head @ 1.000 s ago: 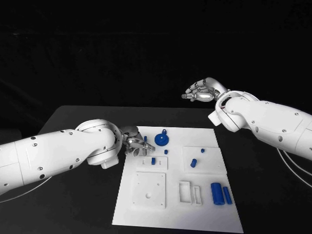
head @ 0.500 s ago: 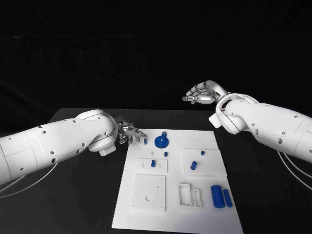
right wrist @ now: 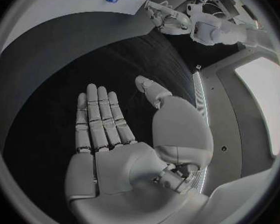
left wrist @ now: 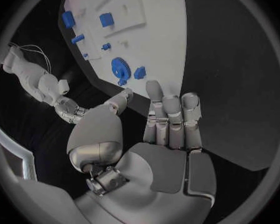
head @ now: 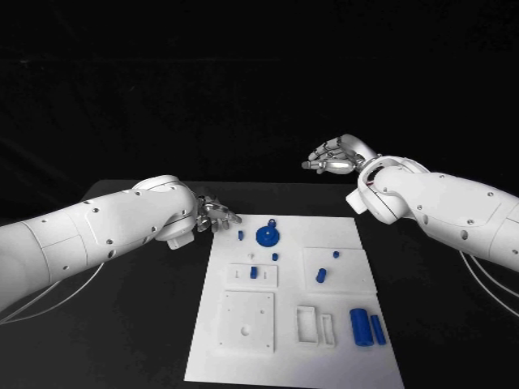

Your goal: Assemble the parts on the task board

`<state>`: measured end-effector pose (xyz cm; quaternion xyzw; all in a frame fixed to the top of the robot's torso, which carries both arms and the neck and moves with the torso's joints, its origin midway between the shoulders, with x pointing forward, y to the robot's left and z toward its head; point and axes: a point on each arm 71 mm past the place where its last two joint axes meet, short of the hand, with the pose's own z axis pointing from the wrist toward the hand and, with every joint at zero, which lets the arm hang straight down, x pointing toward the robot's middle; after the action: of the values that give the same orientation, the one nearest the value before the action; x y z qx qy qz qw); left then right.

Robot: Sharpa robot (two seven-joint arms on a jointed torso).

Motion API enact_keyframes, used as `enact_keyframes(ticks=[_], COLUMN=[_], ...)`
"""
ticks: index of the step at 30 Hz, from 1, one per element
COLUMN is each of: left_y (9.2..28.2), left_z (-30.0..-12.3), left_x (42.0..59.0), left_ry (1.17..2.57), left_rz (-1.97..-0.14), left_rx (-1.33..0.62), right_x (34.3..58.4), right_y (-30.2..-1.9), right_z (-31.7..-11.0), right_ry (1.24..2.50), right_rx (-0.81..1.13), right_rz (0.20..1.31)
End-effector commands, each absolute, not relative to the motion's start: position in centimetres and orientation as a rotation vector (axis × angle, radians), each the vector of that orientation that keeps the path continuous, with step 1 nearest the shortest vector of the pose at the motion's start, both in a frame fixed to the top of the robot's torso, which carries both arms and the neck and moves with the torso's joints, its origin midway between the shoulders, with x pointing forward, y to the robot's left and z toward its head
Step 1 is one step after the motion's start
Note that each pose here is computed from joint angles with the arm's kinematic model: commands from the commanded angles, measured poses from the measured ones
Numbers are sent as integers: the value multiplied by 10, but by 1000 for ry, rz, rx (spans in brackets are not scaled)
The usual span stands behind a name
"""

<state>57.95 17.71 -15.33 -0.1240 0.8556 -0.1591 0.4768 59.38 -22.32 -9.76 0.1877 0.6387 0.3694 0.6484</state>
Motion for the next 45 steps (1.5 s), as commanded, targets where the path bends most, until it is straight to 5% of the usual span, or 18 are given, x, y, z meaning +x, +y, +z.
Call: enact_keyframes(ticks=[1,45], left_y=[172,154], left_z=[-154,-183], left_x=[579,580], left_ry=[2118,2244], left_rz=[-406,-446], left_rx=[-264,-264], right_x=[593,593], right_y=[-221,-214], right_z=[-97,-97], right_ry=[1458,1462], right_rx=[414,405], right_rz=[854,868])
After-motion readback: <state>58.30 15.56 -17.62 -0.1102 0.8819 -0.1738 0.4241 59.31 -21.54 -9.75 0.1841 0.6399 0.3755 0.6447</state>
